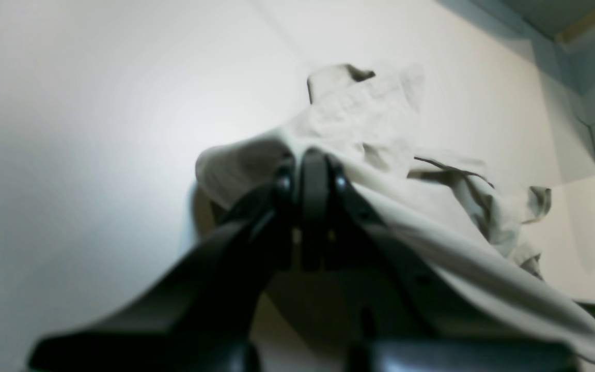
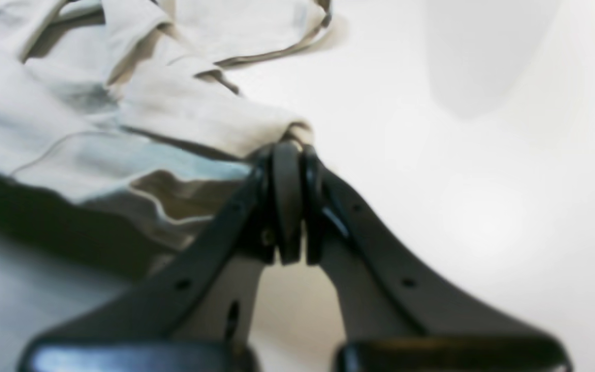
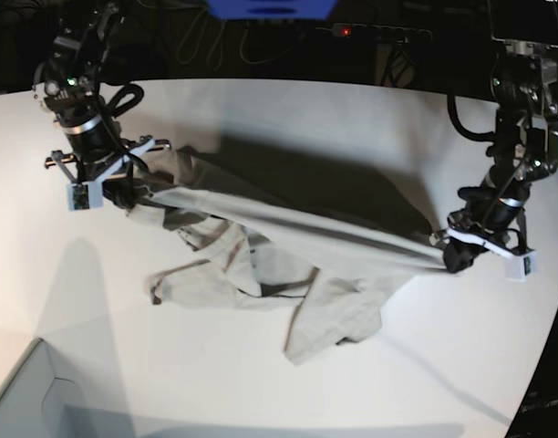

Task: Layout the t-shirt on the table in an organized manner, then fold the t-shirt properly
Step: 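Lift the shirt with both grippers, swing it up and lay it flat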

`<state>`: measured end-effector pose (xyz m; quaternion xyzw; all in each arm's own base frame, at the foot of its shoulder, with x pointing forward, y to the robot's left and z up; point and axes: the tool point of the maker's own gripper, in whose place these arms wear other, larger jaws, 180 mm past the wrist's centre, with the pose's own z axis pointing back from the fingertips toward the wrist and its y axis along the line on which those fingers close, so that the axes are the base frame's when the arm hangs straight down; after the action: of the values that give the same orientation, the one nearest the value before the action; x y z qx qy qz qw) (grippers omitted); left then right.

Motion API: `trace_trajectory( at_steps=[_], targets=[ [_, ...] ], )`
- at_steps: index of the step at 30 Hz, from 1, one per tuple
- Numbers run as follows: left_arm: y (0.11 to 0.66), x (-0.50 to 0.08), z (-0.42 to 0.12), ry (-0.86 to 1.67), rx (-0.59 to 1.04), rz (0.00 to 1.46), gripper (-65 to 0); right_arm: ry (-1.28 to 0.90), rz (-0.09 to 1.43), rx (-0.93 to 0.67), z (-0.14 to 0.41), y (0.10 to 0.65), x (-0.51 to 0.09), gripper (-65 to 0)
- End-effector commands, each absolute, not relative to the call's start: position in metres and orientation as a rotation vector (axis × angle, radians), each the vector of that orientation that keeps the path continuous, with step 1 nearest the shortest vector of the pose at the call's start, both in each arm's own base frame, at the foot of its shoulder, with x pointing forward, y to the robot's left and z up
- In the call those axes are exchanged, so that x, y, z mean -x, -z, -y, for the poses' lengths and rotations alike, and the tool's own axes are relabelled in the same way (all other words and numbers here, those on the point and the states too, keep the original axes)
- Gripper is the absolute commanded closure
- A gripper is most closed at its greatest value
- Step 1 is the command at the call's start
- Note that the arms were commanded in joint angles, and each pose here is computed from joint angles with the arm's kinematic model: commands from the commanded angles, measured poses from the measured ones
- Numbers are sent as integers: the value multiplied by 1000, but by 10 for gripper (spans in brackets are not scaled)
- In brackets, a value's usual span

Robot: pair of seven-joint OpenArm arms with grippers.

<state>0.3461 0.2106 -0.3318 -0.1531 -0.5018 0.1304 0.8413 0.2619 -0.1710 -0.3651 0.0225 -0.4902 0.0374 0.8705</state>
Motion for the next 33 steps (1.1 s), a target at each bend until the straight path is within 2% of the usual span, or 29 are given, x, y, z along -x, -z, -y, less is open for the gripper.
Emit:
trace_trajectory(
  at_steps=[1, 5, 11, 16, 21, 25, 28, 33],
  targets=[
    [320, -352, -210, -255, 321, 1101, 0, -94, 1069, -43, 172, 353, -266, 0],
    [334, -345, -192, -196, 325, 1056, 0, -94, 1055, -44, 172, 357, -260, 0],
    [378, -307, -209, -130, 165, 949, 0, -98, 1051, -40, 173, 358, -257, 0],
    [369, -307, -234, -156, 99, 982, 0, -155, 1128, -55, 165, 332, -278, 0],
    [314, -366, -233, -153, 119, 1139, 0, -179, 1243, -34, 165, 290, -320, 0],
    [265, -415, -207, -87, 168, 1259, 0, -210, 1279, 32, 181, 253, -361, 0],
    [225, -454, -187, -40, 201, 1340, 0, -215, 1343, 55, 189, 214, -401, 0],
    [142, -519, -147, 38, 256, 1469, 0, -220, 1475, 155, 219, 115, -455, 0]
  ],
)
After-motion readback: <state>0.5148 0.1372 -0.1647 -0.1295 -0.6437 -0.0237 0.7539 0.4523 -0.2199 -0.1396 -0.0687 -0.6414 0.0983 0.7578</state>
